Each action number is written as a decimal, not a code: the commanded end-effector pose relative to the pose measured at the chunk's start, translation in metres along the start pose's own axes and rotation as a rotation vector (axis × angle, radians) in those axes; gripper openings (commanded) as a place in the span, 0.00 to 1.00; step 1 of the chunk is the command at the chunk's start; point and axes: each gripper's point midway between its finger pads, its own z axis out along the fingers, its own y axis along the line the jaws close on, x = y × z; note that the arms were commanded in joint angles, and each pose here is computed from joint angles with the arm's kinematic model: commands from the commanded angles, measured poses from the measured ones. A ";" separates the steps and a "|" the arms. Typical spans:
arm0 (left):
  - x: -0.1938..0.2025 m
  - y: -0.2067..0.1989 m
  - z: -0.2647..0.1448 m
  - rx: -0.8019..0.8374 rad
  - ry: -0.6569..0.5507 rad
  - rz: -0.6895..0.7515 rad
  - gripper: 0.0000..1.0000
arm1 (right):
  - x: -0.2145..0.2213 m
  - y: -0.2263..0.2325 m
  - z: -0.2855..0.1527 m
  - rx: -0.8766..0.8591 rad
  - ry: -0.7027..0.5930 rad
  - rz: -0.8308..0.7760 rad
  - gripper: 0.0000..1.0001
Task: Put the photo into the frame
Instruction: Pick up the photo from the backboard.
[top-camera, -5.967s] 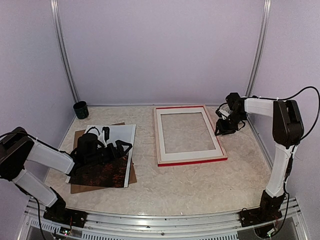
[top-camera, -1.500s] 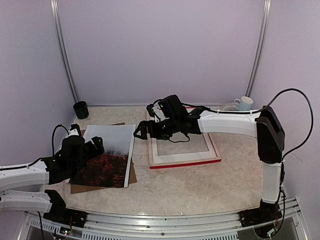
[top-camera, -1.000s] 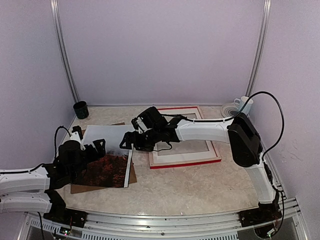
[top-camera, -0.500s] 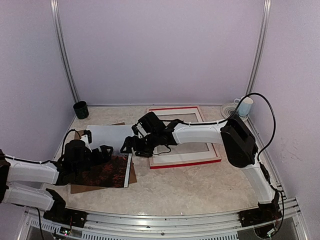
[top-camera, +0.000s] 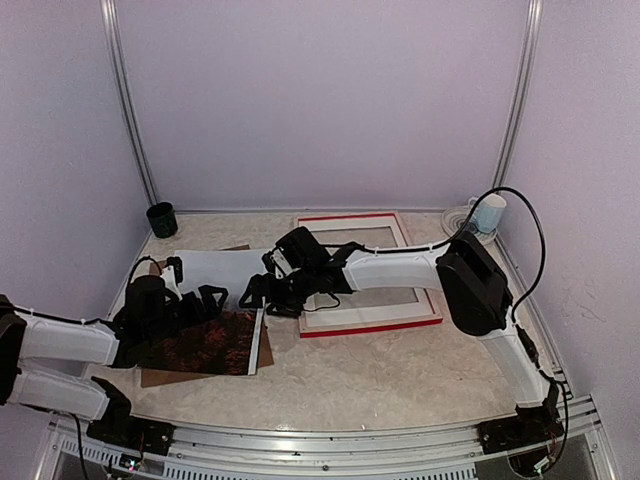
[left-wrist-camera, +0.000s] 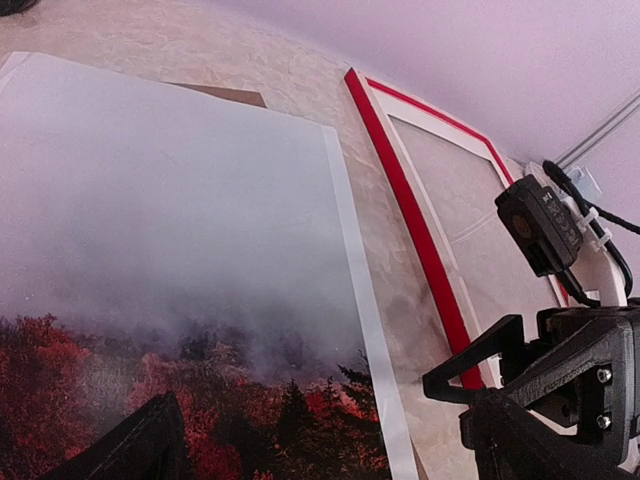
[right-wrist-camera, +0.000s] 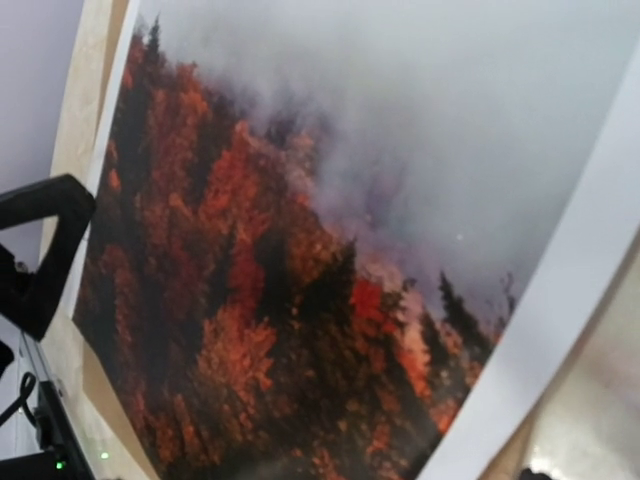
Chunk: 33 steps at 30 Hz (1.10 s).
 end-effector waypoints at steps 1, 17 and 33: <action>0.005 0.001 0.003 0.031 0.021 -0.042 0.99 | 0.010 -0.010 0.013 -0.001 0.026 0.029 0.84; 0.021 0.010 0.014 0.035 0.090 -0.091 0.99 | 0.021 -0.009 0.018 -0.055 0.068 0.074 0.84; 0.031 0.013 0.021 0.031 0.131 -0.103 0.99 | 0.024 -0.007 0.013 -0.071 0.071 0.095 0.85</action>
